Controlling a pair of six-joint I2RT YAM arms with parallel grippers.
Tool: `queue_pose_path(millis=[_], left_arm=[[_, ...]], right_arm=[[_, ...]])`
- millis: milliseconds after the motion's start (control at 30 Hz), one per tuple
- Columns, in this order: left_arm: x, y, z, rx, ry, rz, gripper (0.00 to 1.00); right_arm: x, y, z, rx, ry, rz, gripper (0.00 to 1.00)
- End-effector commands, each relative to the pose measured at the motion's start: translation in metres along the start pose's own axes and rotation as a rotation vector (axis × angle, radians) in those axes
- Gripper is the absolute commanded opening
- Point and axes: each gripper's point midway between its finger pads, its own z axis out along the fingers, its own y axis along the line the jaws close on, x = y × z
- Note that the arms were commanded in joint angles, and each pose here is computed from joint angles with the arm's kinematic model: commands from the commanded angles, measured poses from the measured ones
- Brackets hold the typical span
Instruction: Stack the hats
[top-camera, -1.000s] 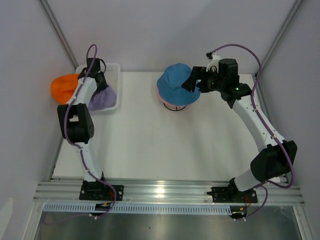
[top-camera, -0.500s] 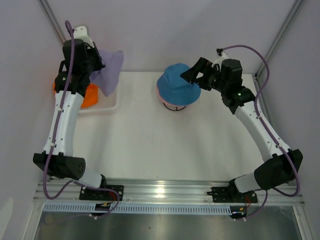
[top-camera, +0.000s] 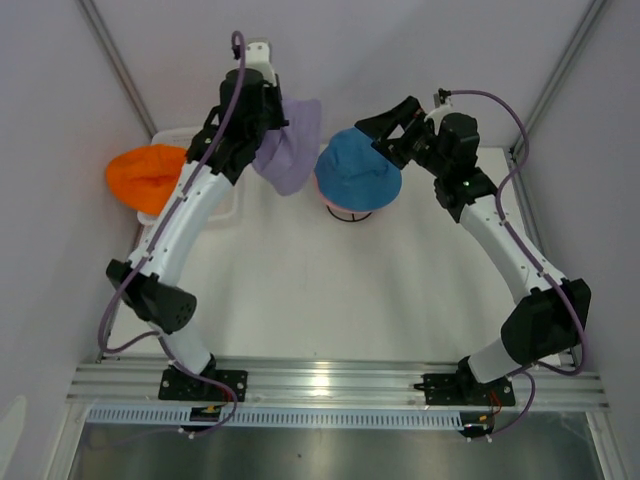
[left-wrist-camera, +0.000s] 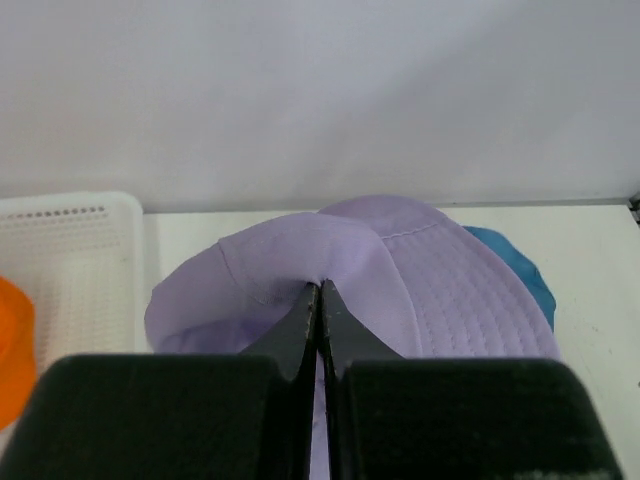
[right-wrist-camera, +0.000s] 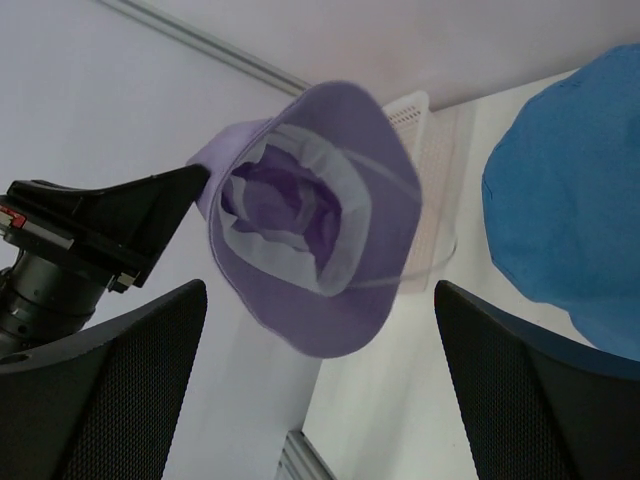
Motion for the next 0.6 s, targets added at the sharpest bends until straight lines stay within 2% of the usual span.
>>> queue_pose_path(millis=[0, 33, 100, 233, 333, 500, 567], left_arm=[[-0.015, -0.031, 0.012, -0.015, -0.066, 0.026, 0.01], [-0.031, -0.037, 0.010, -0.025, -0.104, 0.019, 0.01], [-0.017, -0.059, 0.025, -0.017, -0.078, 0.056, 0.01], [-0.021, -0.086, 0.031, 0.009, -0.095, 0.038, 0.01], [-0.020, -0.099, 0.031, 0.056, -0.093, -0.033, 0.01], [-0.018, -0.114, 0.032, 0.122, -0.087, -0.106, 0.01], [-0.018, -0.122, 0.031, 0.141, -0.093, -0.110, 0.01]], right_arm=[[-0.020, 0.026, 0.003, -0.088, -0.051, 0.010, 1.00], [-0.019, 0.025, 0.004, -0.090, -0.048, 0.002, 1.00], [-0.018, 0.021, 0.007, -0.106, -0.013, -0.030, 1.00], [-0.016, 0.001, 0.015, -0.085, 0.042, -0.052, 0.99], [-0.019, -0.017, 0.020, -0.059, 0.038, -0.055, 0.90], [-0.026, -0.027, 0.029, -0.069, 0.015, -0.024, 0.87], [-0.030, -0.033, 0.034, -0.061, -0.014, -0.005, 0.82]])
